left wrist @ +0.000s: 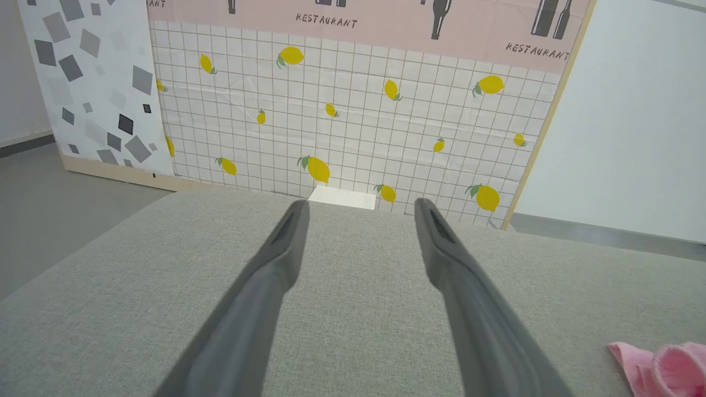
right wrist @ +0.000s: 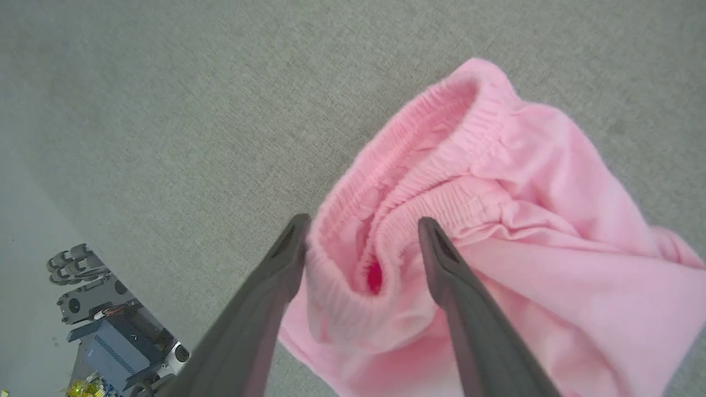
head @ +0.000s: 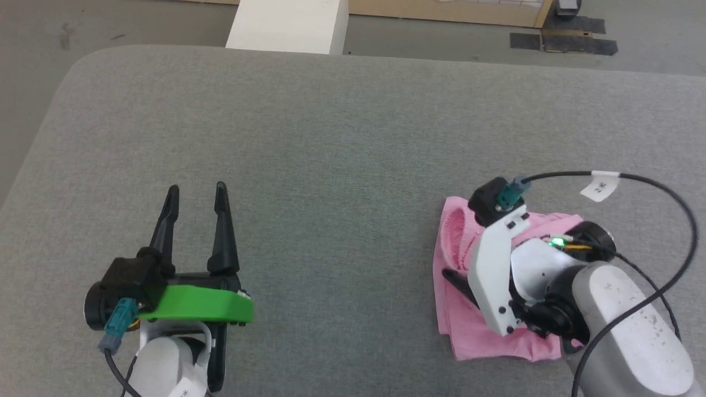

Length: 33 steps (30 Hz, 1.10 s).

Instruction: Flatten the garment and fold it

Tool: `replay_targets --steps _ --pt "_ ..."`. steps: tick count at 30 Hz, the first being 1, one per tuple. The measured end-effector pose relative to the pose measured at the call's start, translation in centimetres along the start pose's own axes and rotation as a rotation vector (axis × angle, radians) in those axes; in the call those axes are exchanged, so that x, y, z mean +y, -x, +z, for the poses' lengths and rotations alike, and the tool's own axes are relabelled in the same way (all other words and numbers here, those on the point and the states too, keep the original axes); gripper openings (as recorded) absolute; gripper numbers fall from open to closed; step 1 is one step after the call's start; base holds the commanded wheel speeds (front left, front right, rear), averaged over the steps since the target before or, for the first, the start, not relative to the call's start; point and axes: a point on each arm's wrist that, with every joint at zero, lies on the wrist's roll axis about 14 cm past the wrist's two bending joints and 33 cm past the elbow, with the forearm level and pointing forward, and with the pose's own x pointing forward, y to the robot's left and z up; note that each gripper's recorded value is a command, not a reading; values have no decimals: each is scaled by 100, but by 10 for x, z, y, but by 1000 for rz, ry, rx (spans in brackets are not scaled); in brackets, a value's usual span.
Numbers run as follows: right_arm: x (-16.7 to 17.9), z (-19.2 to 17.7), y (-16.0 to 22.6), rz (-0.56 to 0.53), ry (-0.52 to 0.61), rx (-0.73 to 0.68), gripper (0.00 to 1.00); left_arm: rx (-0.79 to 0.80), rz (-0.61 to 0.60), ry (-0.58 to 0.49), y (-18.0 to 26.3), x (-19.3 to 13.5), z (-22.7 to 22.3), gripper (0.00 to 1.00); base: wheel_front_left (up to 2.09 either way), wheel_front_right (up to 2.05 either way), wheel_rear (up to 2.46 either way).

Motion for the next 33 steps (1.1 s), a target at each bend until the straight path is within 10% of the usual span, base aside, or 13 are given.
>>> replay_targets --steps 10,16,27,28,29,30,33 --pt "-83 47 76 -254 -120 -376 100 -21 -29 0 -7 -10 4 100 0 0 0" --pt "-125 -23 84 -416 -250 -277 100 -23 -65 -18 -12 -21 3 100 0 0 0" --pt "-94 -90 27 -315 -339 -77 100 -3 -78 -17 -11 -25 -4 100 0 0 0" --pt "-94 -95 25 -313 -344 -62 86 -4 -77 -17 -11 -25 -4 100 0 0 0" --pt "-94 -98 24 -313 -344 -51 32 -4 -77 -17 -11 -25 -4 100 0 0 0" --pt "-95 -98 24 -314 -341 -51 13 -5 -76 -17 -11 -25 -3 100 0 0 0" --pt "-99 -95 26 -318 -320 -52 0 -5 -77 -16 -13 -25 -4 100 0 0 0"
